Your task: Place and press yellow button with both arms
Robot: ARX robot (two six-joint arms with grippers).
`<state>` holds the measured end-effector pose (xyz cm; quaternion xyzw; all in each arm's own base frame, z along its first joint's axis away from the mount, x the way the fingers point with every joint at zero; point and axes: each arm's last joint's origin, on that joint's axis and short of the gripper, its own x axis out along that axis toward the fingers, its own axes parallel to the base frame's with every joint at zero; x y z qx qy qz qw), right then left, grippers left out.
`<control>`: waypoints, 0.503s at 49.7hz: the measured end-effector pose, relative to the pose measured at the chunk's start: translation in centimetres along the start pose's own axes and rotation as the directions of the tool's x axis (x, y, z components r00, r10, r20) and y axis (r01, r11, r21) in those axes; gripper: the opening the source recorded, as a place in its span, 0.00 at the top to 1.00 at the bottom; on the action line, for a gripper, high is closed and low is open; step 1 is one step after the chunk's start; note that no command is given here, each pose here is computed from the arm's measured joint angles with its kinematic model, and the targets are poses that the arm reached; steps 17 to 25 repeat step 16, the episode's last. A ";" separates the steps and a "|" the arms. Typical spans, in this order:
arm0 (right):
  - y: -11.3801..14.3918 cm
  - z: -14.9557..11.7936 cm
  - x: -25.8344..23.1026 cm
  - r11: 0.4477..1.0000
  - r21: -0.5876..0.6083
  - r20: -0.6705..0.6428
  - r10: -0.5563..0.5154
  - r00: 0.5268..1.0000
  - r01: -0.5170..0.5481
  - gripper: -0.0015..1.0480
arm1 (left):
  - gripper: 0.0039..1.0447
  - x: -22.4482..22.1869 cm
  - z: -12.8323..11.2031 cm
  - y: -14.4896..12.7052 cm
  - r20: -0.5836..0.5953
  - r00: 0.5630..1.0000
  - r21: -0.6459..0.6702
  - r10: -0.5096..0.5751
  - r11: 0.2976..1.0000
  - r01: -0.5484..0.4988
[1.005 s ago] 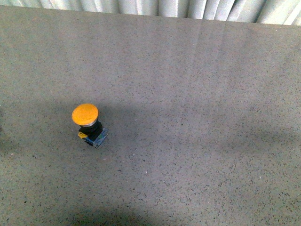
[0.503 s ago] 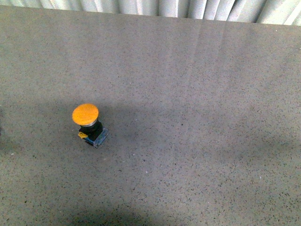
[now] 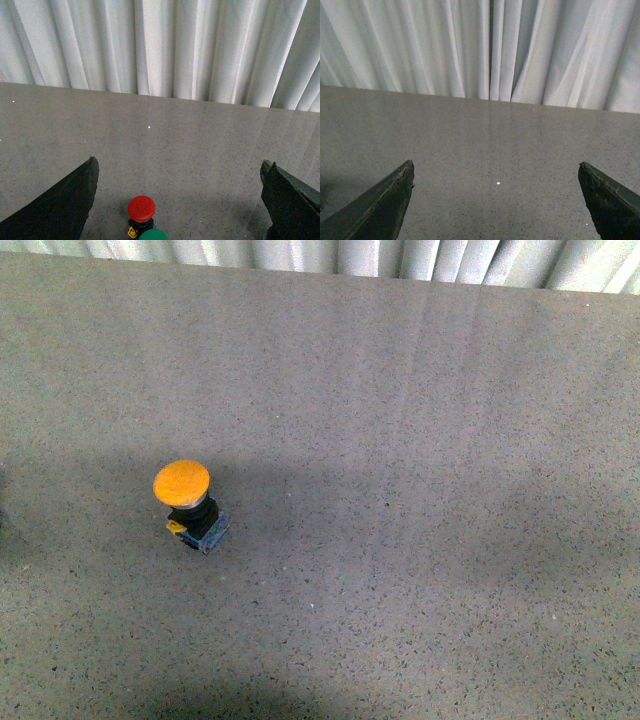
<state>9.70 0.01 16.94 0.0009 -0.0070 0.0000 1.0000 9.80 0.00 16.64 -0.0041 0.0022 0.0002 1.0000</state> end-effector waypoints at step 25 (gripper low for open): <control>0.0 0.0 0.0 1.000 0.000 0.000 0.000 1.000 0.000 0.09 | 0.09 0.0 0.0 0.0 0.000 1.000 0.000 0.000 1.000 0.000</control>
